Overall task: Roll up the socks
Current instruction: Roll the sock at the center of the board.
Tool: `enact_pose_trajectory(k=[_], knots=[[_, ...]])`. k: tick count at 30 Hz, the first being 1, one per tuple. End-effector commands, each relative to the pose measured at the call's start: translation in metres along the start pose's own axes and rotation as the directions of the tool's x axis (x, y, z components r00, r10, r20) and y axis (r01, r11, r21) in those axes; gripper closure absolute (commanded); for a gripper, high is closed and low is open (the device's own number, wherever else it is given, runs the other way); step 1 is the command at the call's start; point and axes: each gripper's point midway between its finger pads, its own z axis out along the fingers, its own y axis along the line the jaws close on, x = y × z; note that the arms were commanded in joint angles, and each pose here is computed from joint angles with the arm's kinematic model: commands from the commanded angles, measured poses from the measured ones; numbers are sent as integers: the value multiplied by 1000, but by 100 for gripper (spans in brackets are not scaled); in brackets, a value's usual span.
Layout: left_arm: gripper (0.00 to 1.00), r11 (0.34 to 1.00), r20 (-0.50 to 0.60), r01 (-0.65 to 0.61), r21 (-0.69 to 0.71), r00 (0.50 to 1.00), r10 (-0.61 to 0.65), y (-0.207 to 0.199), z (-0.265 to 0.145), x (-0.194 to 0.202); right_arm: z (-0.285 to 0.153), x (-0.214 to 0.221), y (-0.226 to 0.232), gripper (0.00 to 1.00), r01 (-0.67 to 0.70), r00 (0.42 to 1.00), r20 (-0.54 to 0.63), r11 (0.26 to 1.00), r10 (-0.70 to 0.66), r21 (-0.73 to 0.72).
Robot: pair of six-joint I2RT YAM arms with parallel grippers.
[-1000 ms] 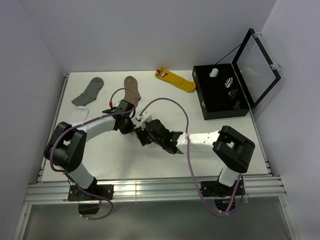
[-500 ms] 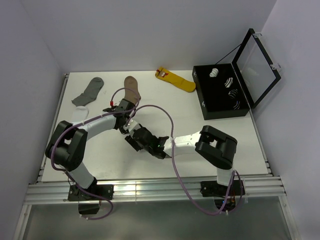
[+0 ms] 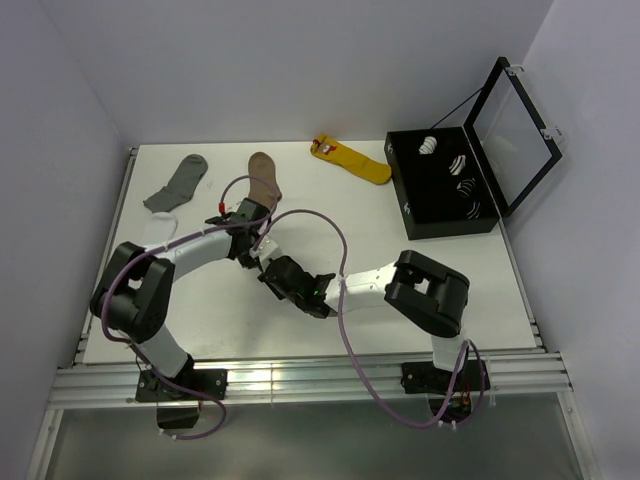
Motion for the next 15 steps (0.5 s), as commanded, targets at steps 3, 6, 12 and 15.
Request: enact_pose_trajectory(k=[3, 6, 12, 15], knots=[[70, 996, 59, 75, 40, 995, -78, -2, -14, -4, -7, 24, -11, 100, -180, 982, -71, 982, 175, -59], [50, 989, 97, 121, 85, 987, -129, -4, -26, -11, -10, 26, -12, 100, -268, 962, -82, 954, 259, -135], [33, 943, 150, 237, 235, 949, -276, -4, -47, -15, -11, 29, -26, 100, -429, 904, -112, 873, 414, -233], [33, 907, 163, 261, 331, 931, -327, -8, -57, -17, -12, 31, -32, 100, -505, 863, -141, 813, 485, -291]])
